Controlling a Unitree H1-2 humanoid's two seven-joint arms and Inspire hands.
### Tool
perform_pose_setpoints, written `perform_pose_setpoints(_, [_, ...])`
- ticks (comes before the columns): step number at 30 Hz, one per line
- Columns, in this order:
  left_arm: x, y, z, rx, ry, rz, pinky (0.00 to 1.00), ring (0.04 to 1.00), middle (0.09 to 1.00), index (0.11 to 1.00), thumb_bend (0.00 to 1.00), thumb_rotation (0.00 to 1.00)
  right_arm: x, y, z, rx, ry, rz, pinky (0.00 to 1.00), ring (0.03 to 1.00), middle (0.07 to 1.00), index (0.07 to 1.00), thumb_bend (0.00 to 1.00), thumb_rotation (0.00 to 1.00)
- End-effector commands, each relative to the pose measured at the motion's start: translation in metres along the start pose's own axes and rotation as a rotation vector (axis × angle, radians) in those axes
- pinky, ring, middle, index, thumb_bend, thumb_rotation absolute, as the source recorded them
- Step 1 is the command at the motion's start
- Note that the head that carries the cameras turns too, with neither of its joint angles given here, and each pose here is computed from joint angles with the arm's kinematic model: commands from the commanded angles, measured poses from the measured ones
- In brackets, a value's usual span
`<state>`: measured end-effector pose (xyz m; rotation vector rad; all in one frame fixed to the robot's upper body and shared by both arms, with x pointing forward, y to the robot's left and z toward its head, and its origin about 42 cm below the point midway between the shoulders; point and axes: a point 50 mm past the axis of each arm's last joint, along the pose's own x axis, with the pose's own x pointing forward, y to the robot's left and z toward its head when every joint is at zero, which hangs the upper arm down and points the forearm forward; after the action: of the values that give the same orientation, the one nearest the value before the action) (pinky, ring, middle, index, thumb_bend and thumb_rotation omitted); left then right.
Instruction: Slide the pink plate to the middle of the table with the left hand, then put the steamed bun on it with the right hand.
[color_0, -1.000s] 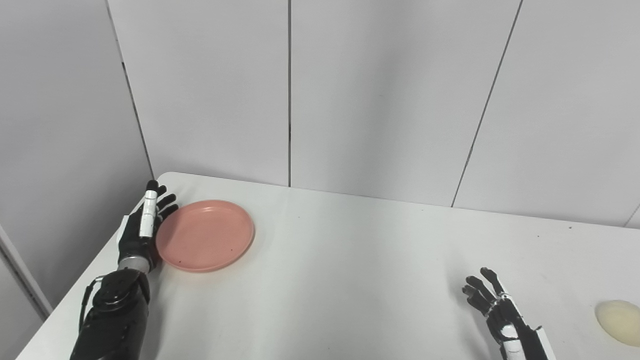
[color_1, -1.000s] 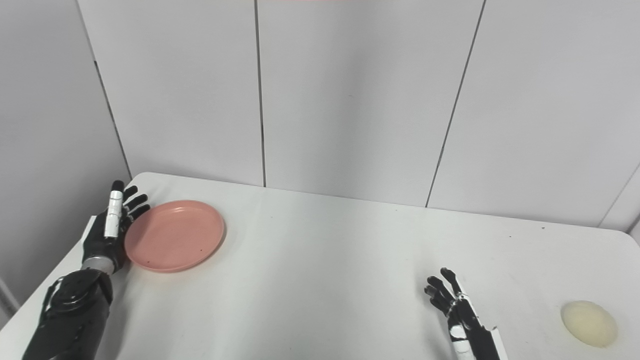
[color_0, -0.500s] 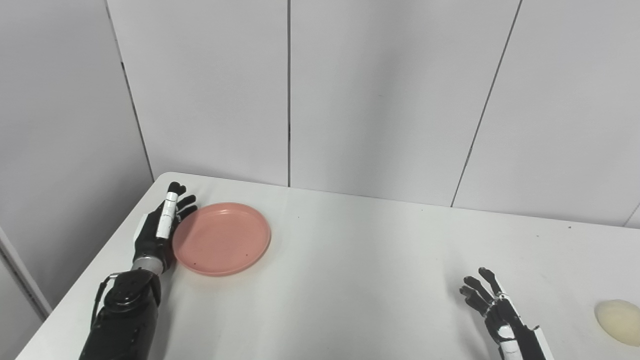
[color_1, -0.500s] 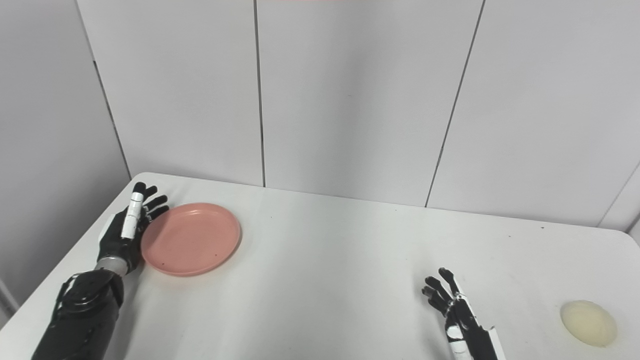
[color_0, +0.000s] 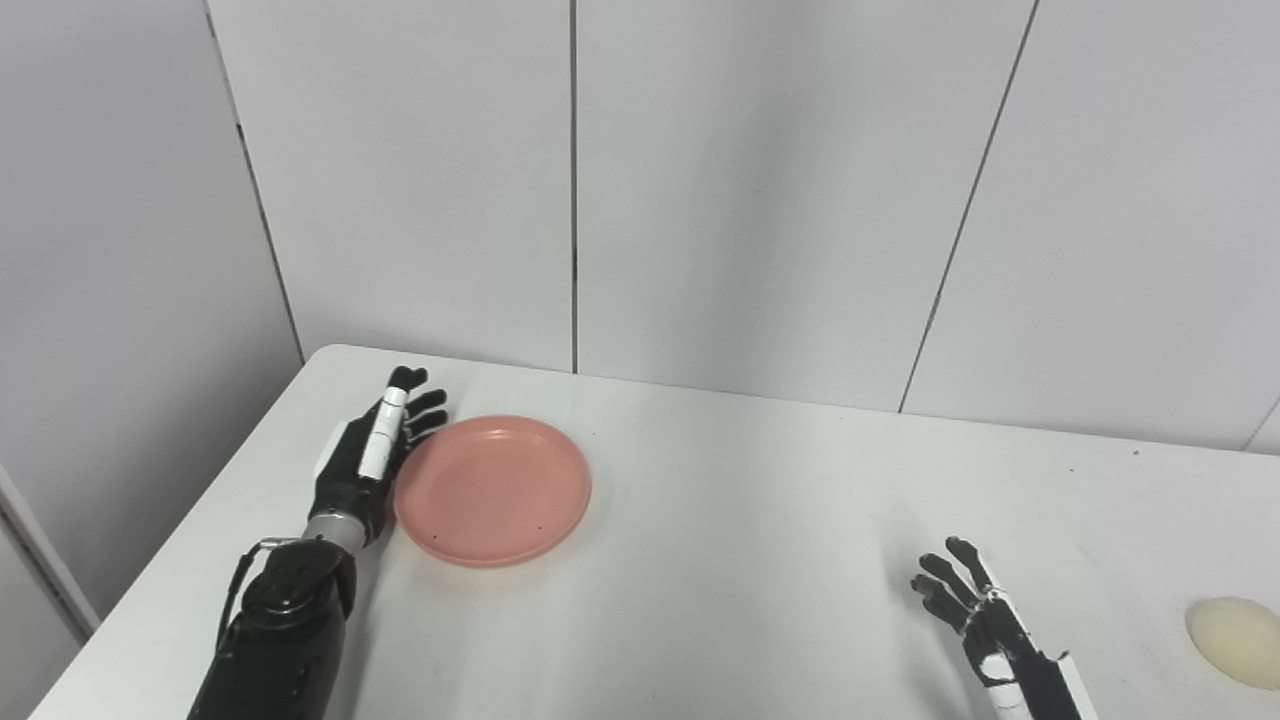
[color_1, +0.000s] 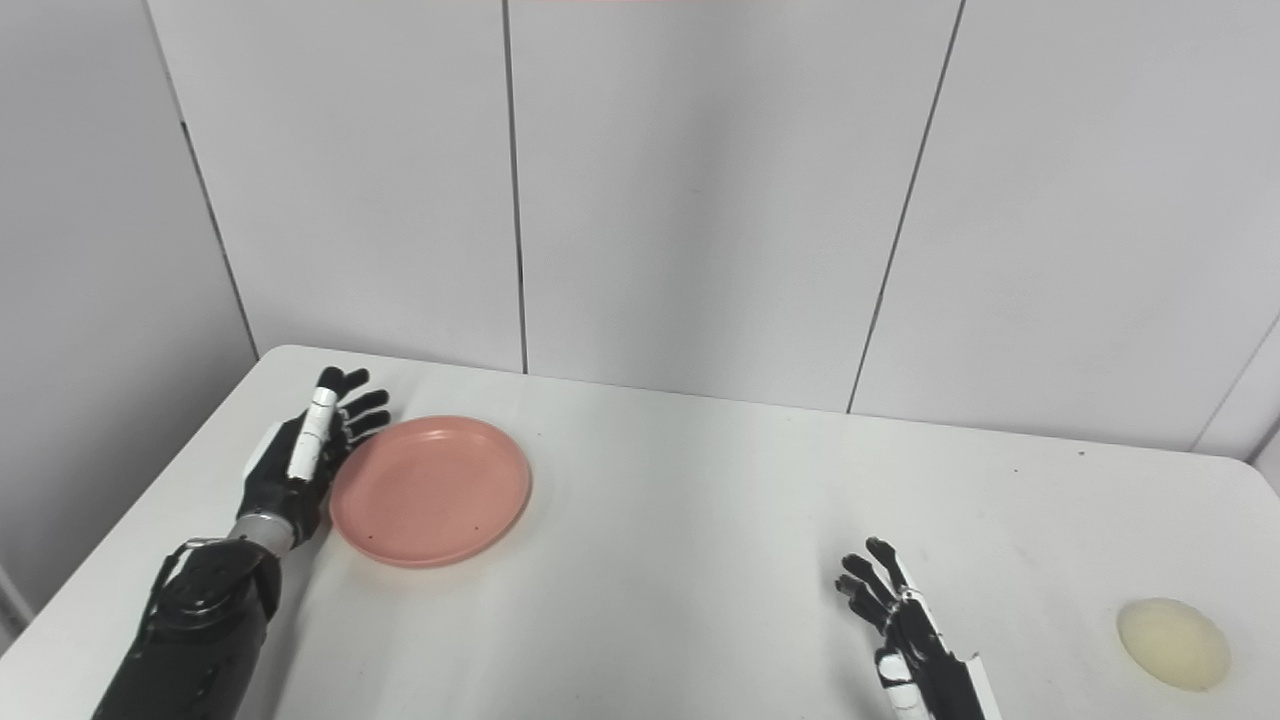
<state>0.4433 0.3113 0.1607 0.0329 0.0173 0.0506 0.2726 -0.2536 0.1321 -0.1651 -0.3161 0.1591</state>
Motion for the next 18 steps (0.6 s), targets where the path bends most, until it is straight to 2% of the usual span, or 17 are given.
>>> perform_pose_setpoints(1, [0.008, -0.006, 0.022, 0.023, -0.083, -0.032, 0.85, 0.843, 0.85, 0.872, 0.86, 0.94, -0.014, 0.007, -0.01, 0.024, 0.036, -0.012, 0.87, 0.842, 0.879, 0.931, 0.72, 1.0])
perform_pose_setpoints(5, [0.007, -0.019, 0.023, 0.036, -0.081, -0.071, 0.84, 0.832, 0.843, 0.868, 0.87, 0.94, -0.014, 0.008, -0.009, 0.039, 0.039, -0.011, 0.88, 0.848, 0.885, 0.937, 0.73, 1.0])
perform_pose_setpoints(18, [0.004, -0.055, 0.024, -0.004, -0.048, -0.119, 0.84, 0.848, 0.849, 0.874, 0.85, 0.95, -0.013, 0.01, -0.008, 0.025, 0.042, -0.011, 0.88, 0.843, 0.88, 0.934, 0.74, 1.0])
